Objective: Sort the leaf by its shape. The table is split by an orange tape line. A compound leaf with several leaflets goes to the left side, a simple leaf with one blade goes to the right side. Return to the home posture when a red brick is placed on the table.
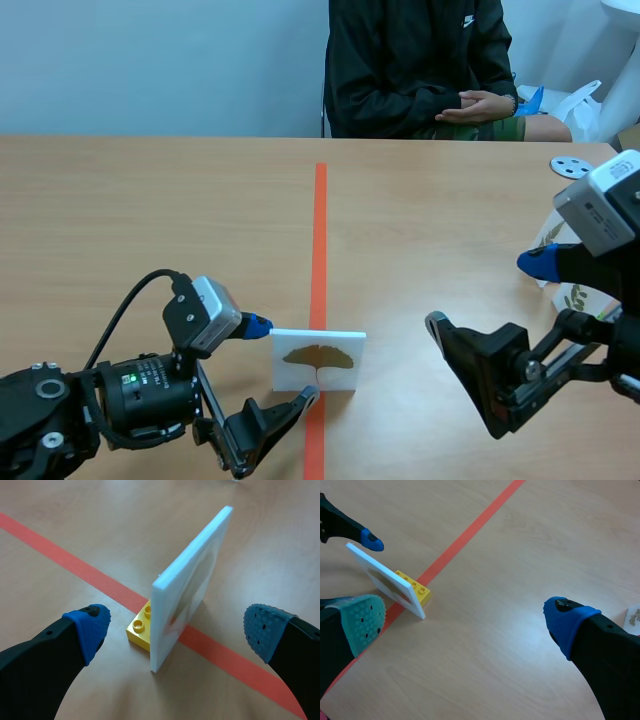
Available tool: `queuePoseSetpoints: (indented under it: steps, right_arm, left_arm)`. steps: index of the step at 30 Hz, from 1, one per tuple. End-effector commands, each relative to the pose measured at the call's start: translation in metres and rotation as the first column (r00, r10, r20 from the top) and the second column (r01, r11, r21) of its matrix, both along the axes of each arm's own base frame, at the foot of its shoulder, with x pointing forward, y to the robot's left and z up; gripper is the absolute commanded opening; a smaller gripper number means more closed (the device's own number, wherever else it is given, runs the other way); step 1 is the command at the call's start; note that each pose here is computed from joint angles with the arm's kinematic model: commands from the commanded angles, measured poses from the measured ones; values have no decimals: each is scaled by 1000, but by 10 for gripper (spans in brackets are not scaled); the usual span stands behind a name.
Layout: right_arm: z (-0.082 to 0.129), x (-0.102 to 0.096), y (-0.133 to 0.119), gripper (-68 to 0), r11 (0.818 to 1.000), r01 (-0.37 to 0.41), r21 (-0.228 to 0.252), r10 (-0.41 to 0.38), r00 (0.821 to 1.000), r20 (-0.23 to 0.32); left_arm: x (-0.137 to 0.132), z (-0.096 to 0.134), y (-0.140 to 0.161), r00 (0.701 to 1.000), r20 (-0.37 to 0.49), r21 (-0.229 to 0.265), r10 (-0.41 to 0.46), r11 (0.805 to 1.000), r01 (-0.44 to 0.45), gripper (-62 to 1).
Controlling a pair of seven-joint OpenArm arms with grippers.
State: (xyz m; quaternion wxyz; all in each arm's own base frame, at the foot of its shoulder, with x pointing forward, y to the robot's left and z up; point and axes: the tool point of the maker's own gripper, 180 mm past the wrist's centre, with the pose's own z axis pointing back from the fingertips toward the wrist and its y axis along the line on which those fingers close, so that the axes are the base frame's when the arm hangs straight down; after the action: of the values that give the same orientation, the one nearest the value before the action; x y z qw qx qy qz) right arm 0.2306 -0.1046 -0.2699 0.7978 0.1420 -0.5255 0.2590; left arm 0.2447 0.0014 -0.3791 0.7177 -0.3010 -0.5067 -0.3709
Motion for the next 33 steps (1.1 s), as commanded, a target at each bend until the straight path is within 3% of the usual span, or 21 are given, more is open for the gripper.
queuePoseSetpoints:
  steps: [1, 6, 14, 19, 22, 30, 33]
  right_arm:
    - [10, 5, -1, 4, 1000, 2, 6, -2, 999, 34]
    - [10, 6, -2, 4, 1000, 6, 6, -6, 999, 34]
    - [10, 6, -2, 4, 1000, 8, 5, -9, 999, 34]
    - [10, 6, -2, 4, 1000, 8, 6, -9, 999, 34]
    - [10, 6, -2, 4, 1000, 8, 6, -9, 999, 34]
    - [10, 6, -2, 4, 1000, 8, 6, -9, 999, 34]
    - [10, 6, -2, 4, 1000, 8, 6, -9, 999, 34]
  left_arm:
    - [5, 13, -9, 999, 44, -43, -15, 999, 16, -37]
    - [7, 12, -22, 998, 65, -57, -19, 998, 23, -37]
    - [8, 3, -30, 998, 70, -40, 1, 999, 2, -44]
    - [9, 1, -31, 997, 81, -27, 10, 1000, -8, -216]
    - [9, 1, -30, 997, 82, -27, 12, 1000, -10, -261]
    - [9, 1, -30, 997, 81, -27, 12, 1000, -10, -479]
    - [9, 1, -30, 997, 81, -27, 12, 1000, -10, -525]
